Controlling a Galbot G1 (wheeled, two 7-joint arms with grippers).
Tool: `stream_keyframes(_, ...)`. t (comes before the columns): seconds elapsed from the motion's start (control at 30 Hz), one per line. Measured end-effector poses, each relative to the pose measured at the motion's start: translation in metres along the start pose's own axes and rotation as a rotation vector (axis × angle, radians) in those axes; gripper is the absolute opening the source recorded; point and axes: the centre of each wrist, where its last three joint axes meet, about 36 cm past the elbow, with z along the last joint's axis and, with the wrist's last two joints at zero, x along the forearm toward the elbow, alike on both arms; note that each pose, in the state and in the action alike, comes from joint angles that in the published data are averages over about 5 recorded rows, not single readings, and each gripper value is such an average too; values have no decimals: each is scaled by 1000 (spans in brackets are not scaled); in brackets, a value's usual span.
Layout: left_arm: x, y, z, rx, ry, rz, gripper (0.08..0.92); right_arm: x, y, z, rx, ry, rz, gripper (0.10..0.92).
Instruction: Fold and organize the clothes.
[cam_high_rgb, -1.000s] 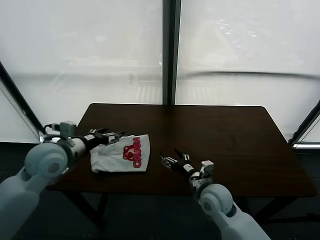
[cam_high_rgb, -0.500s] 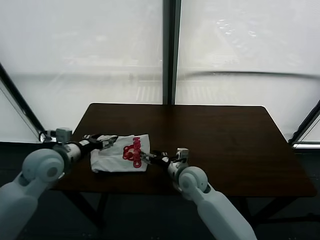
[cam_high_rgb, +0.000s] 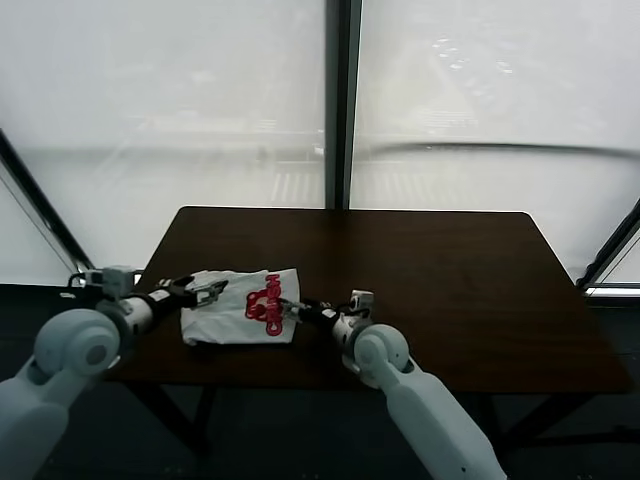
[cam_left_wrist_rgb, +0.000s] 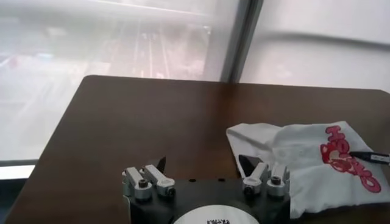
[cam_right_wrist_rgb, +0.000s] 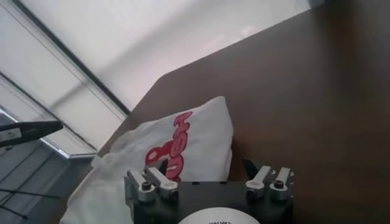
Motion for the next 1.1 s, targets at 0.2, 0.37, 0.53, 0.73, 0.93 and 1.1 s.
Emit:
stream_keyframes(0.2, 3, 3, 4, 8, 1, -10, 907, 3, -7, 3, -8, 5, -18, 502)
stream_keyframes(0.37, 4, 6, 6, 13, 0, -15, 907, 11, -15, -5, -27, -22, -16, 208)
stream_keyframes(0.53, 6, 9, 8, 21, -5, -19, 907, 26, -30, -18, -25, -26, 44, 148)
stream_keyframes(0.73, 7, 10, 12, 27, -8, -22, 907, 59, -58, -33, -21, -27, 114, 145)
stream_keyframes(0.93, 11, 6, 14, 32, -17, -15, 907, 90, -82, -47, 7, -27, 175, 145)
stream_keyframes(1.1, 15, 6, 17, 41, -25, -19, 907, 109, -94, -61, 56, -21, 193, 145)
